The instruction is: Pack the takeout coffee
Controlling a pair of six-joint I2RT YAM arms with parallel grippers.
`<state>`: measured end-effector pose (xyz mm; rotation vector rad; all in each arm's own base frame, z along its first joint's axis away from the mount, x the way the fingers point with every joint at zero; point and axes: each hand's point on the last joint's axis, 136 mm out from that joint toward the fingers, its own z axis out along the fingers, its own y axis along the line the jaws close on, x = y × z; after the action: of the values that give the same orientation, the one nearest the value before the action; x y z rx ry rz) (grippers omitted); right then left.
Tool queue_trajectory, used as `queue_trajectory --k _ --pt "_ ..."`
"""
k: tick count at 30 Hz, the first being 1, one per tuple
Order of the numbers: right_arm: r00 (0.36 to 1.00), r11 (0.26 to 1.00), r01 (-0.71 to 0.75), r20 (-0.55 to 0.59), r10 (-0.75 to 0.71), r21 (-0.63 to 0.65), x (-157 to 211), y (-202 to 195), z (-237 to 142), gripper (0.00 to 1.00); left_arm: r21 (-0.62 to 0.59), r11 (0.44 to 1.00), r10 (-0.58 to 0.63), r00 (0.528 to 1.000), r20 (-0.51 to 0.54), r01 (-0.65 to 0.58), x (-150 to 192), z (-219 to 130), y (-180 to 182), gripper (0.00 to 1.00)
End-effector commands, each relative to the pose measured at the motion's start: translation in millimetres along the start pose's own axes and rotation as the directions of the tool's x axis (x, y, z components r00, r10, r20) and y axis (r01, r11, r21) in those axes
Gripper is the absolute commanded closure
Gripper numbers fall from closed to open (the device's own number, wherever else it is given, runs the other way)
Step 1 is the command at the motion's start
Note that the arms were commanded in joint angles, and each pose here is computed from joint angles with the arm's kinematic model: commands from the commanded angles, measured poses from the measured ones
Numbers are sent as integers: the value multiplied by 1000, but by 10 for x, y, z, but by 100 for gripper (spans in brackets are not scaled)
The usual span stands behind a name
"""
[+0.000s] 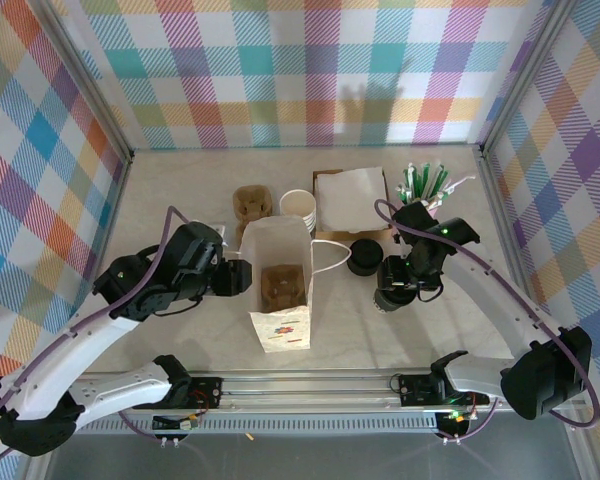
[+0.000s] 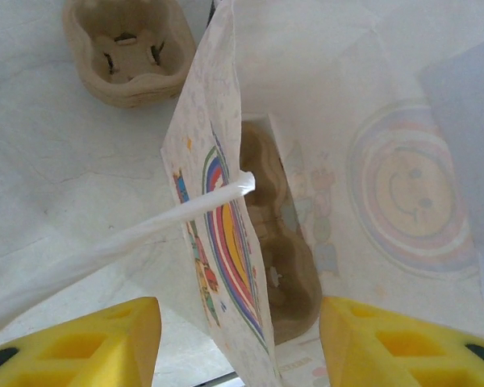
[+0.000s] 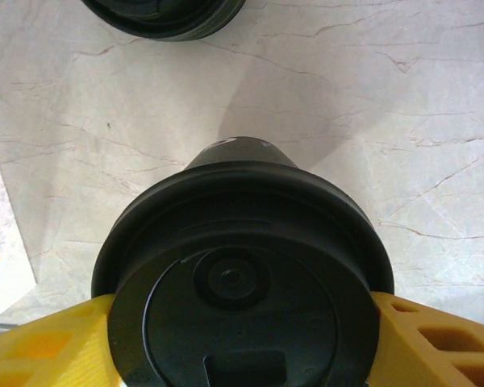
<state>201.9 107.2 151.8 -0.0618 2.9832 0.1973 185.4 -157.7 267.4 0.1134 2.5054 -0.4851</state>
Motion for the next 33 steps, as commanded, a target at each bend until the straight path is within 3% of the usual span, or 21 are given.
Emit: queue_trajectory --k 1,13,21,28,33 --pt "999 998 34 11 -33 -62 5 120 -150 51 -21 1000 -8 999 35 9 -112 -104 30 46" --pt "995 995 79 -50 -82 -53 101 100 -115 51 -37 999 -15 998 67 18 -101 -130 110 46" --pt "998 999 19 -61 -21 -26 110 64 -177 52 -52 997 -47 997 61 50 -87 -227 154 45" --pt "995 997 -68 -66 71 43 97 13 -536 54 -30 997 -67 998 20 67 76 -286 193 46" --pt "989 986 -132 -50 138 105 139 -22 -845 54 -29 999 -22 996 82 24 -26 -501 226 45"
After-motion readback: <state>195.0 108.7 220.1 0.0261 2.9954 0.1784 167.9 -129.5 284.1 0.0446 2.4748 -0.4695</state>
